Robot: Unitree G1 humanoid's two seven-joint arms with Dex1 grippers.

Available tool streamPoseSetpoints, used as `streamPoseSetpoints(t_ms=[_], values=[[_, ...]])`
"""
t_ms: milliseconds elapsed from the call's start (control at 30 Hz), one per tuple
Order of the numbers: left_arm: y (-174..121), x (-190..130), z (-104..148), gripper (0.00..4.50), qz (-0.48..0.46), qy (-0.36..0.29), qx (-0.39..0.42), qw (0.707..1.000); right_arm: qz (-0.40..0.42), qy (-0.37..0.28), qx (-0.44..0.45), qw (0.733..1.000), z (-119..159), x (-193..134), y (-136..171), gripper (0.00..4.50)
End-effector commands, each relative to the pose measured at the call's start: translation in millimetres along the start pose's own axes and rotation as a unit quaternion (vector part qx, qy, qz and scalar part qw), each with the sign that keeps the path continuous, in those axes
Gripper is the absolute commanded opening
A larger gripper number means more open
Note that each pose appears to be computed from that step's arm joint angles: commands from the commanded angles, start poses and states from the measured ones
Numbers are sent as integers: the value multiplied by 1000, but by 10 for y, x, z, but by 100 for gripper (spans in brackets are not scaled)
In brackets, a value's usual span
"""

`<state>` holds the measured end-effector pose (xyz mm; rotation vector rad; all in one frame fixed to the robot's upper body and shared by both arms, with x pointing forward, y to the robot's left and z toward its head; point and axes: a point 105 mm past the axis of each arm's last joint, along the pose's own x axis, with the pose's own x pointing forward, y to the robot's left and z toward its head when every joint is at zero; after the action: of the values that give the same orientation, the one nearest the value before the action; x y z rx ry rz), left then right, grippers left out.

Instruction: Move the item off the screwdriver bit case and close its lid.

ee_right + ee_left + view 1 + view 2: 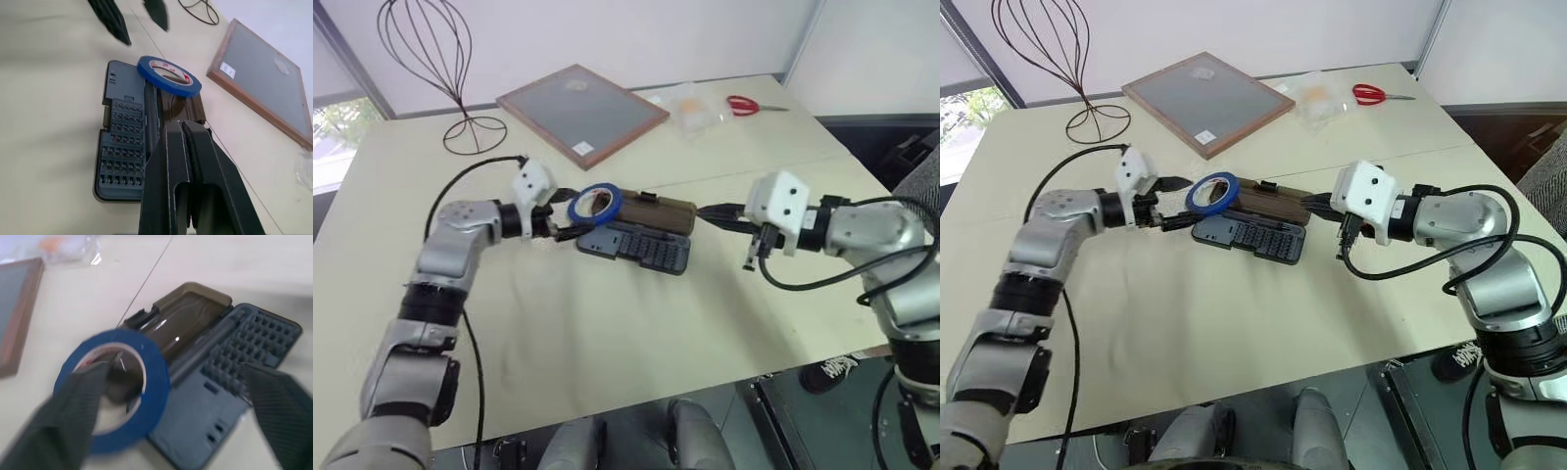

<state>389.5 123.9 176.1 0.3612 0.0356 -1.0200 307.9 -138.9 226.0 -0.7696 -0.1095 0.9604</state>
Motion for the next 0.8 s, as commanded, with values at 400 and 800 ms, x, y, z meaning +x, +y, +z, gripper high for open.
streamPoseSetpoints(t_ms=[400,800], values=[[288,391,-126,446,48,68,31,996,-37,-19,-15,999,99,-9,35,0],[254,548,-102,446,39,71,43,996,-56,-17,-13,998,97,-22,40,0]])
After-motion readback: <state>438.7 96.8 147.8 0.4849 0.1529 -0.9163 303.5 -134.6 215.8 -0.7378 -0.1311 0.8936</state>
